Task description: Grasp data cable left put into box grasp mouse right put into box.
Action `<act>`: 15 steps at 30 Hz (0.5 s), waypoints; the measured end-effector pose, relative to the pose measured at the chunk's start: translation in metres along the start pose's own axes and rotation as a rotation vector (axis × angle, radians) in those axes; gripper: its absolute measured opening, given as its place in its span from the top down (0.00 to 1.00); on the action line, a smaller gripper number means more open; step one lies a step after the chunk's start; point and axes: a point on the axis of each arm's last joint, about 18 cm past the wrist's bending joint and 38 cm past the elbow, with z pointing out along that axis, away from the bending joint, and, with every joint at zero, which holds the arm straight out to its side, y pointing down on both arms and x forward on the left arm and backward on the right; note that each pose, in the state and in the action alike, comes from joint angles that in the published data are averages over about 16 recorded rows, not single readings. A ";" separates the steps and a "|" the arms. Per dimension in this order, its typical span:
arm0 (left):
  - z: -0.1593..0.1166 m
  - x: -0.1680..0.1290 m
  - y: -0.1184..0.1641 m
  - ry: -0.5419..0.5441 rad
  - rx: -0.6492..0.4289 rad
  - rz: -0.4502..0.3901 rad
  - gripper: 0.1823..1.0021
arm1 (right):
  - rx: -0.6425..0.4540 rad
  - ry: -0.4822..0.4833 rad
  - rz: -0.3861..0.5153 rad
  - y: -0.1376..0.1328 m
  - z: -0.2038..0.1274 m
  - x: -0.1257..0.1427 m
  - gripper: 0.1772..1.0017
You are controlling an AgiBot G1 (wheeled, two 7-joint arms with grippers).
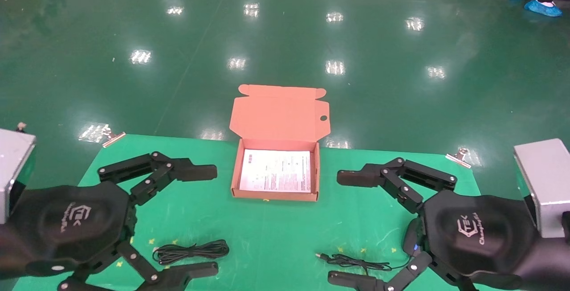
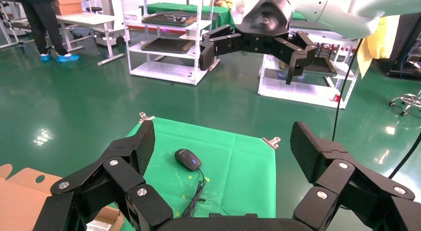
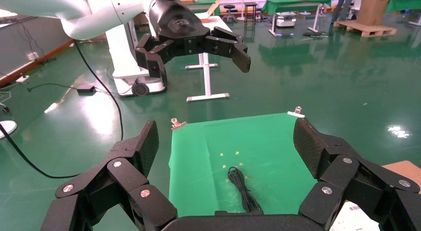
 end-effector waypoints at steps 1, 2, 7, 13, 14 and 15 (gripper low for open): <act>0.000 0.000 0.000 0.000 0.000 0.000 0.00 | 0.000 0.000 0.000 0.000 0.000 0.000 0.00; 0.000 0.000 0.000 0.000 0.000 0.000 0.00 | 0.000 0.000 0.000 0.000 0.000 0.000 0.00; 0.000 0.000 0.000 0.000 0.000 0.000 0.00 | 0.000 0.000 0.000 0.000 0.000 0.000 0.00; 0.000 0.000 0.000 -0.001 -0.001 -0.001 0.00 | 0.000 0.001 -0.001 0.000 0.000 0.000 0.00; 0.000 0.000 0.001 -0.001 -0.003 -0.001 0.00 | -0.002 0.001 -0.002 0.000 0.000 0.000 0.00; 0.000 0.000 0.001 0.000 -0.007 -0.002 0.00 | -0.005 0.002 -0.004 0.000 -0.001 0.000 0.00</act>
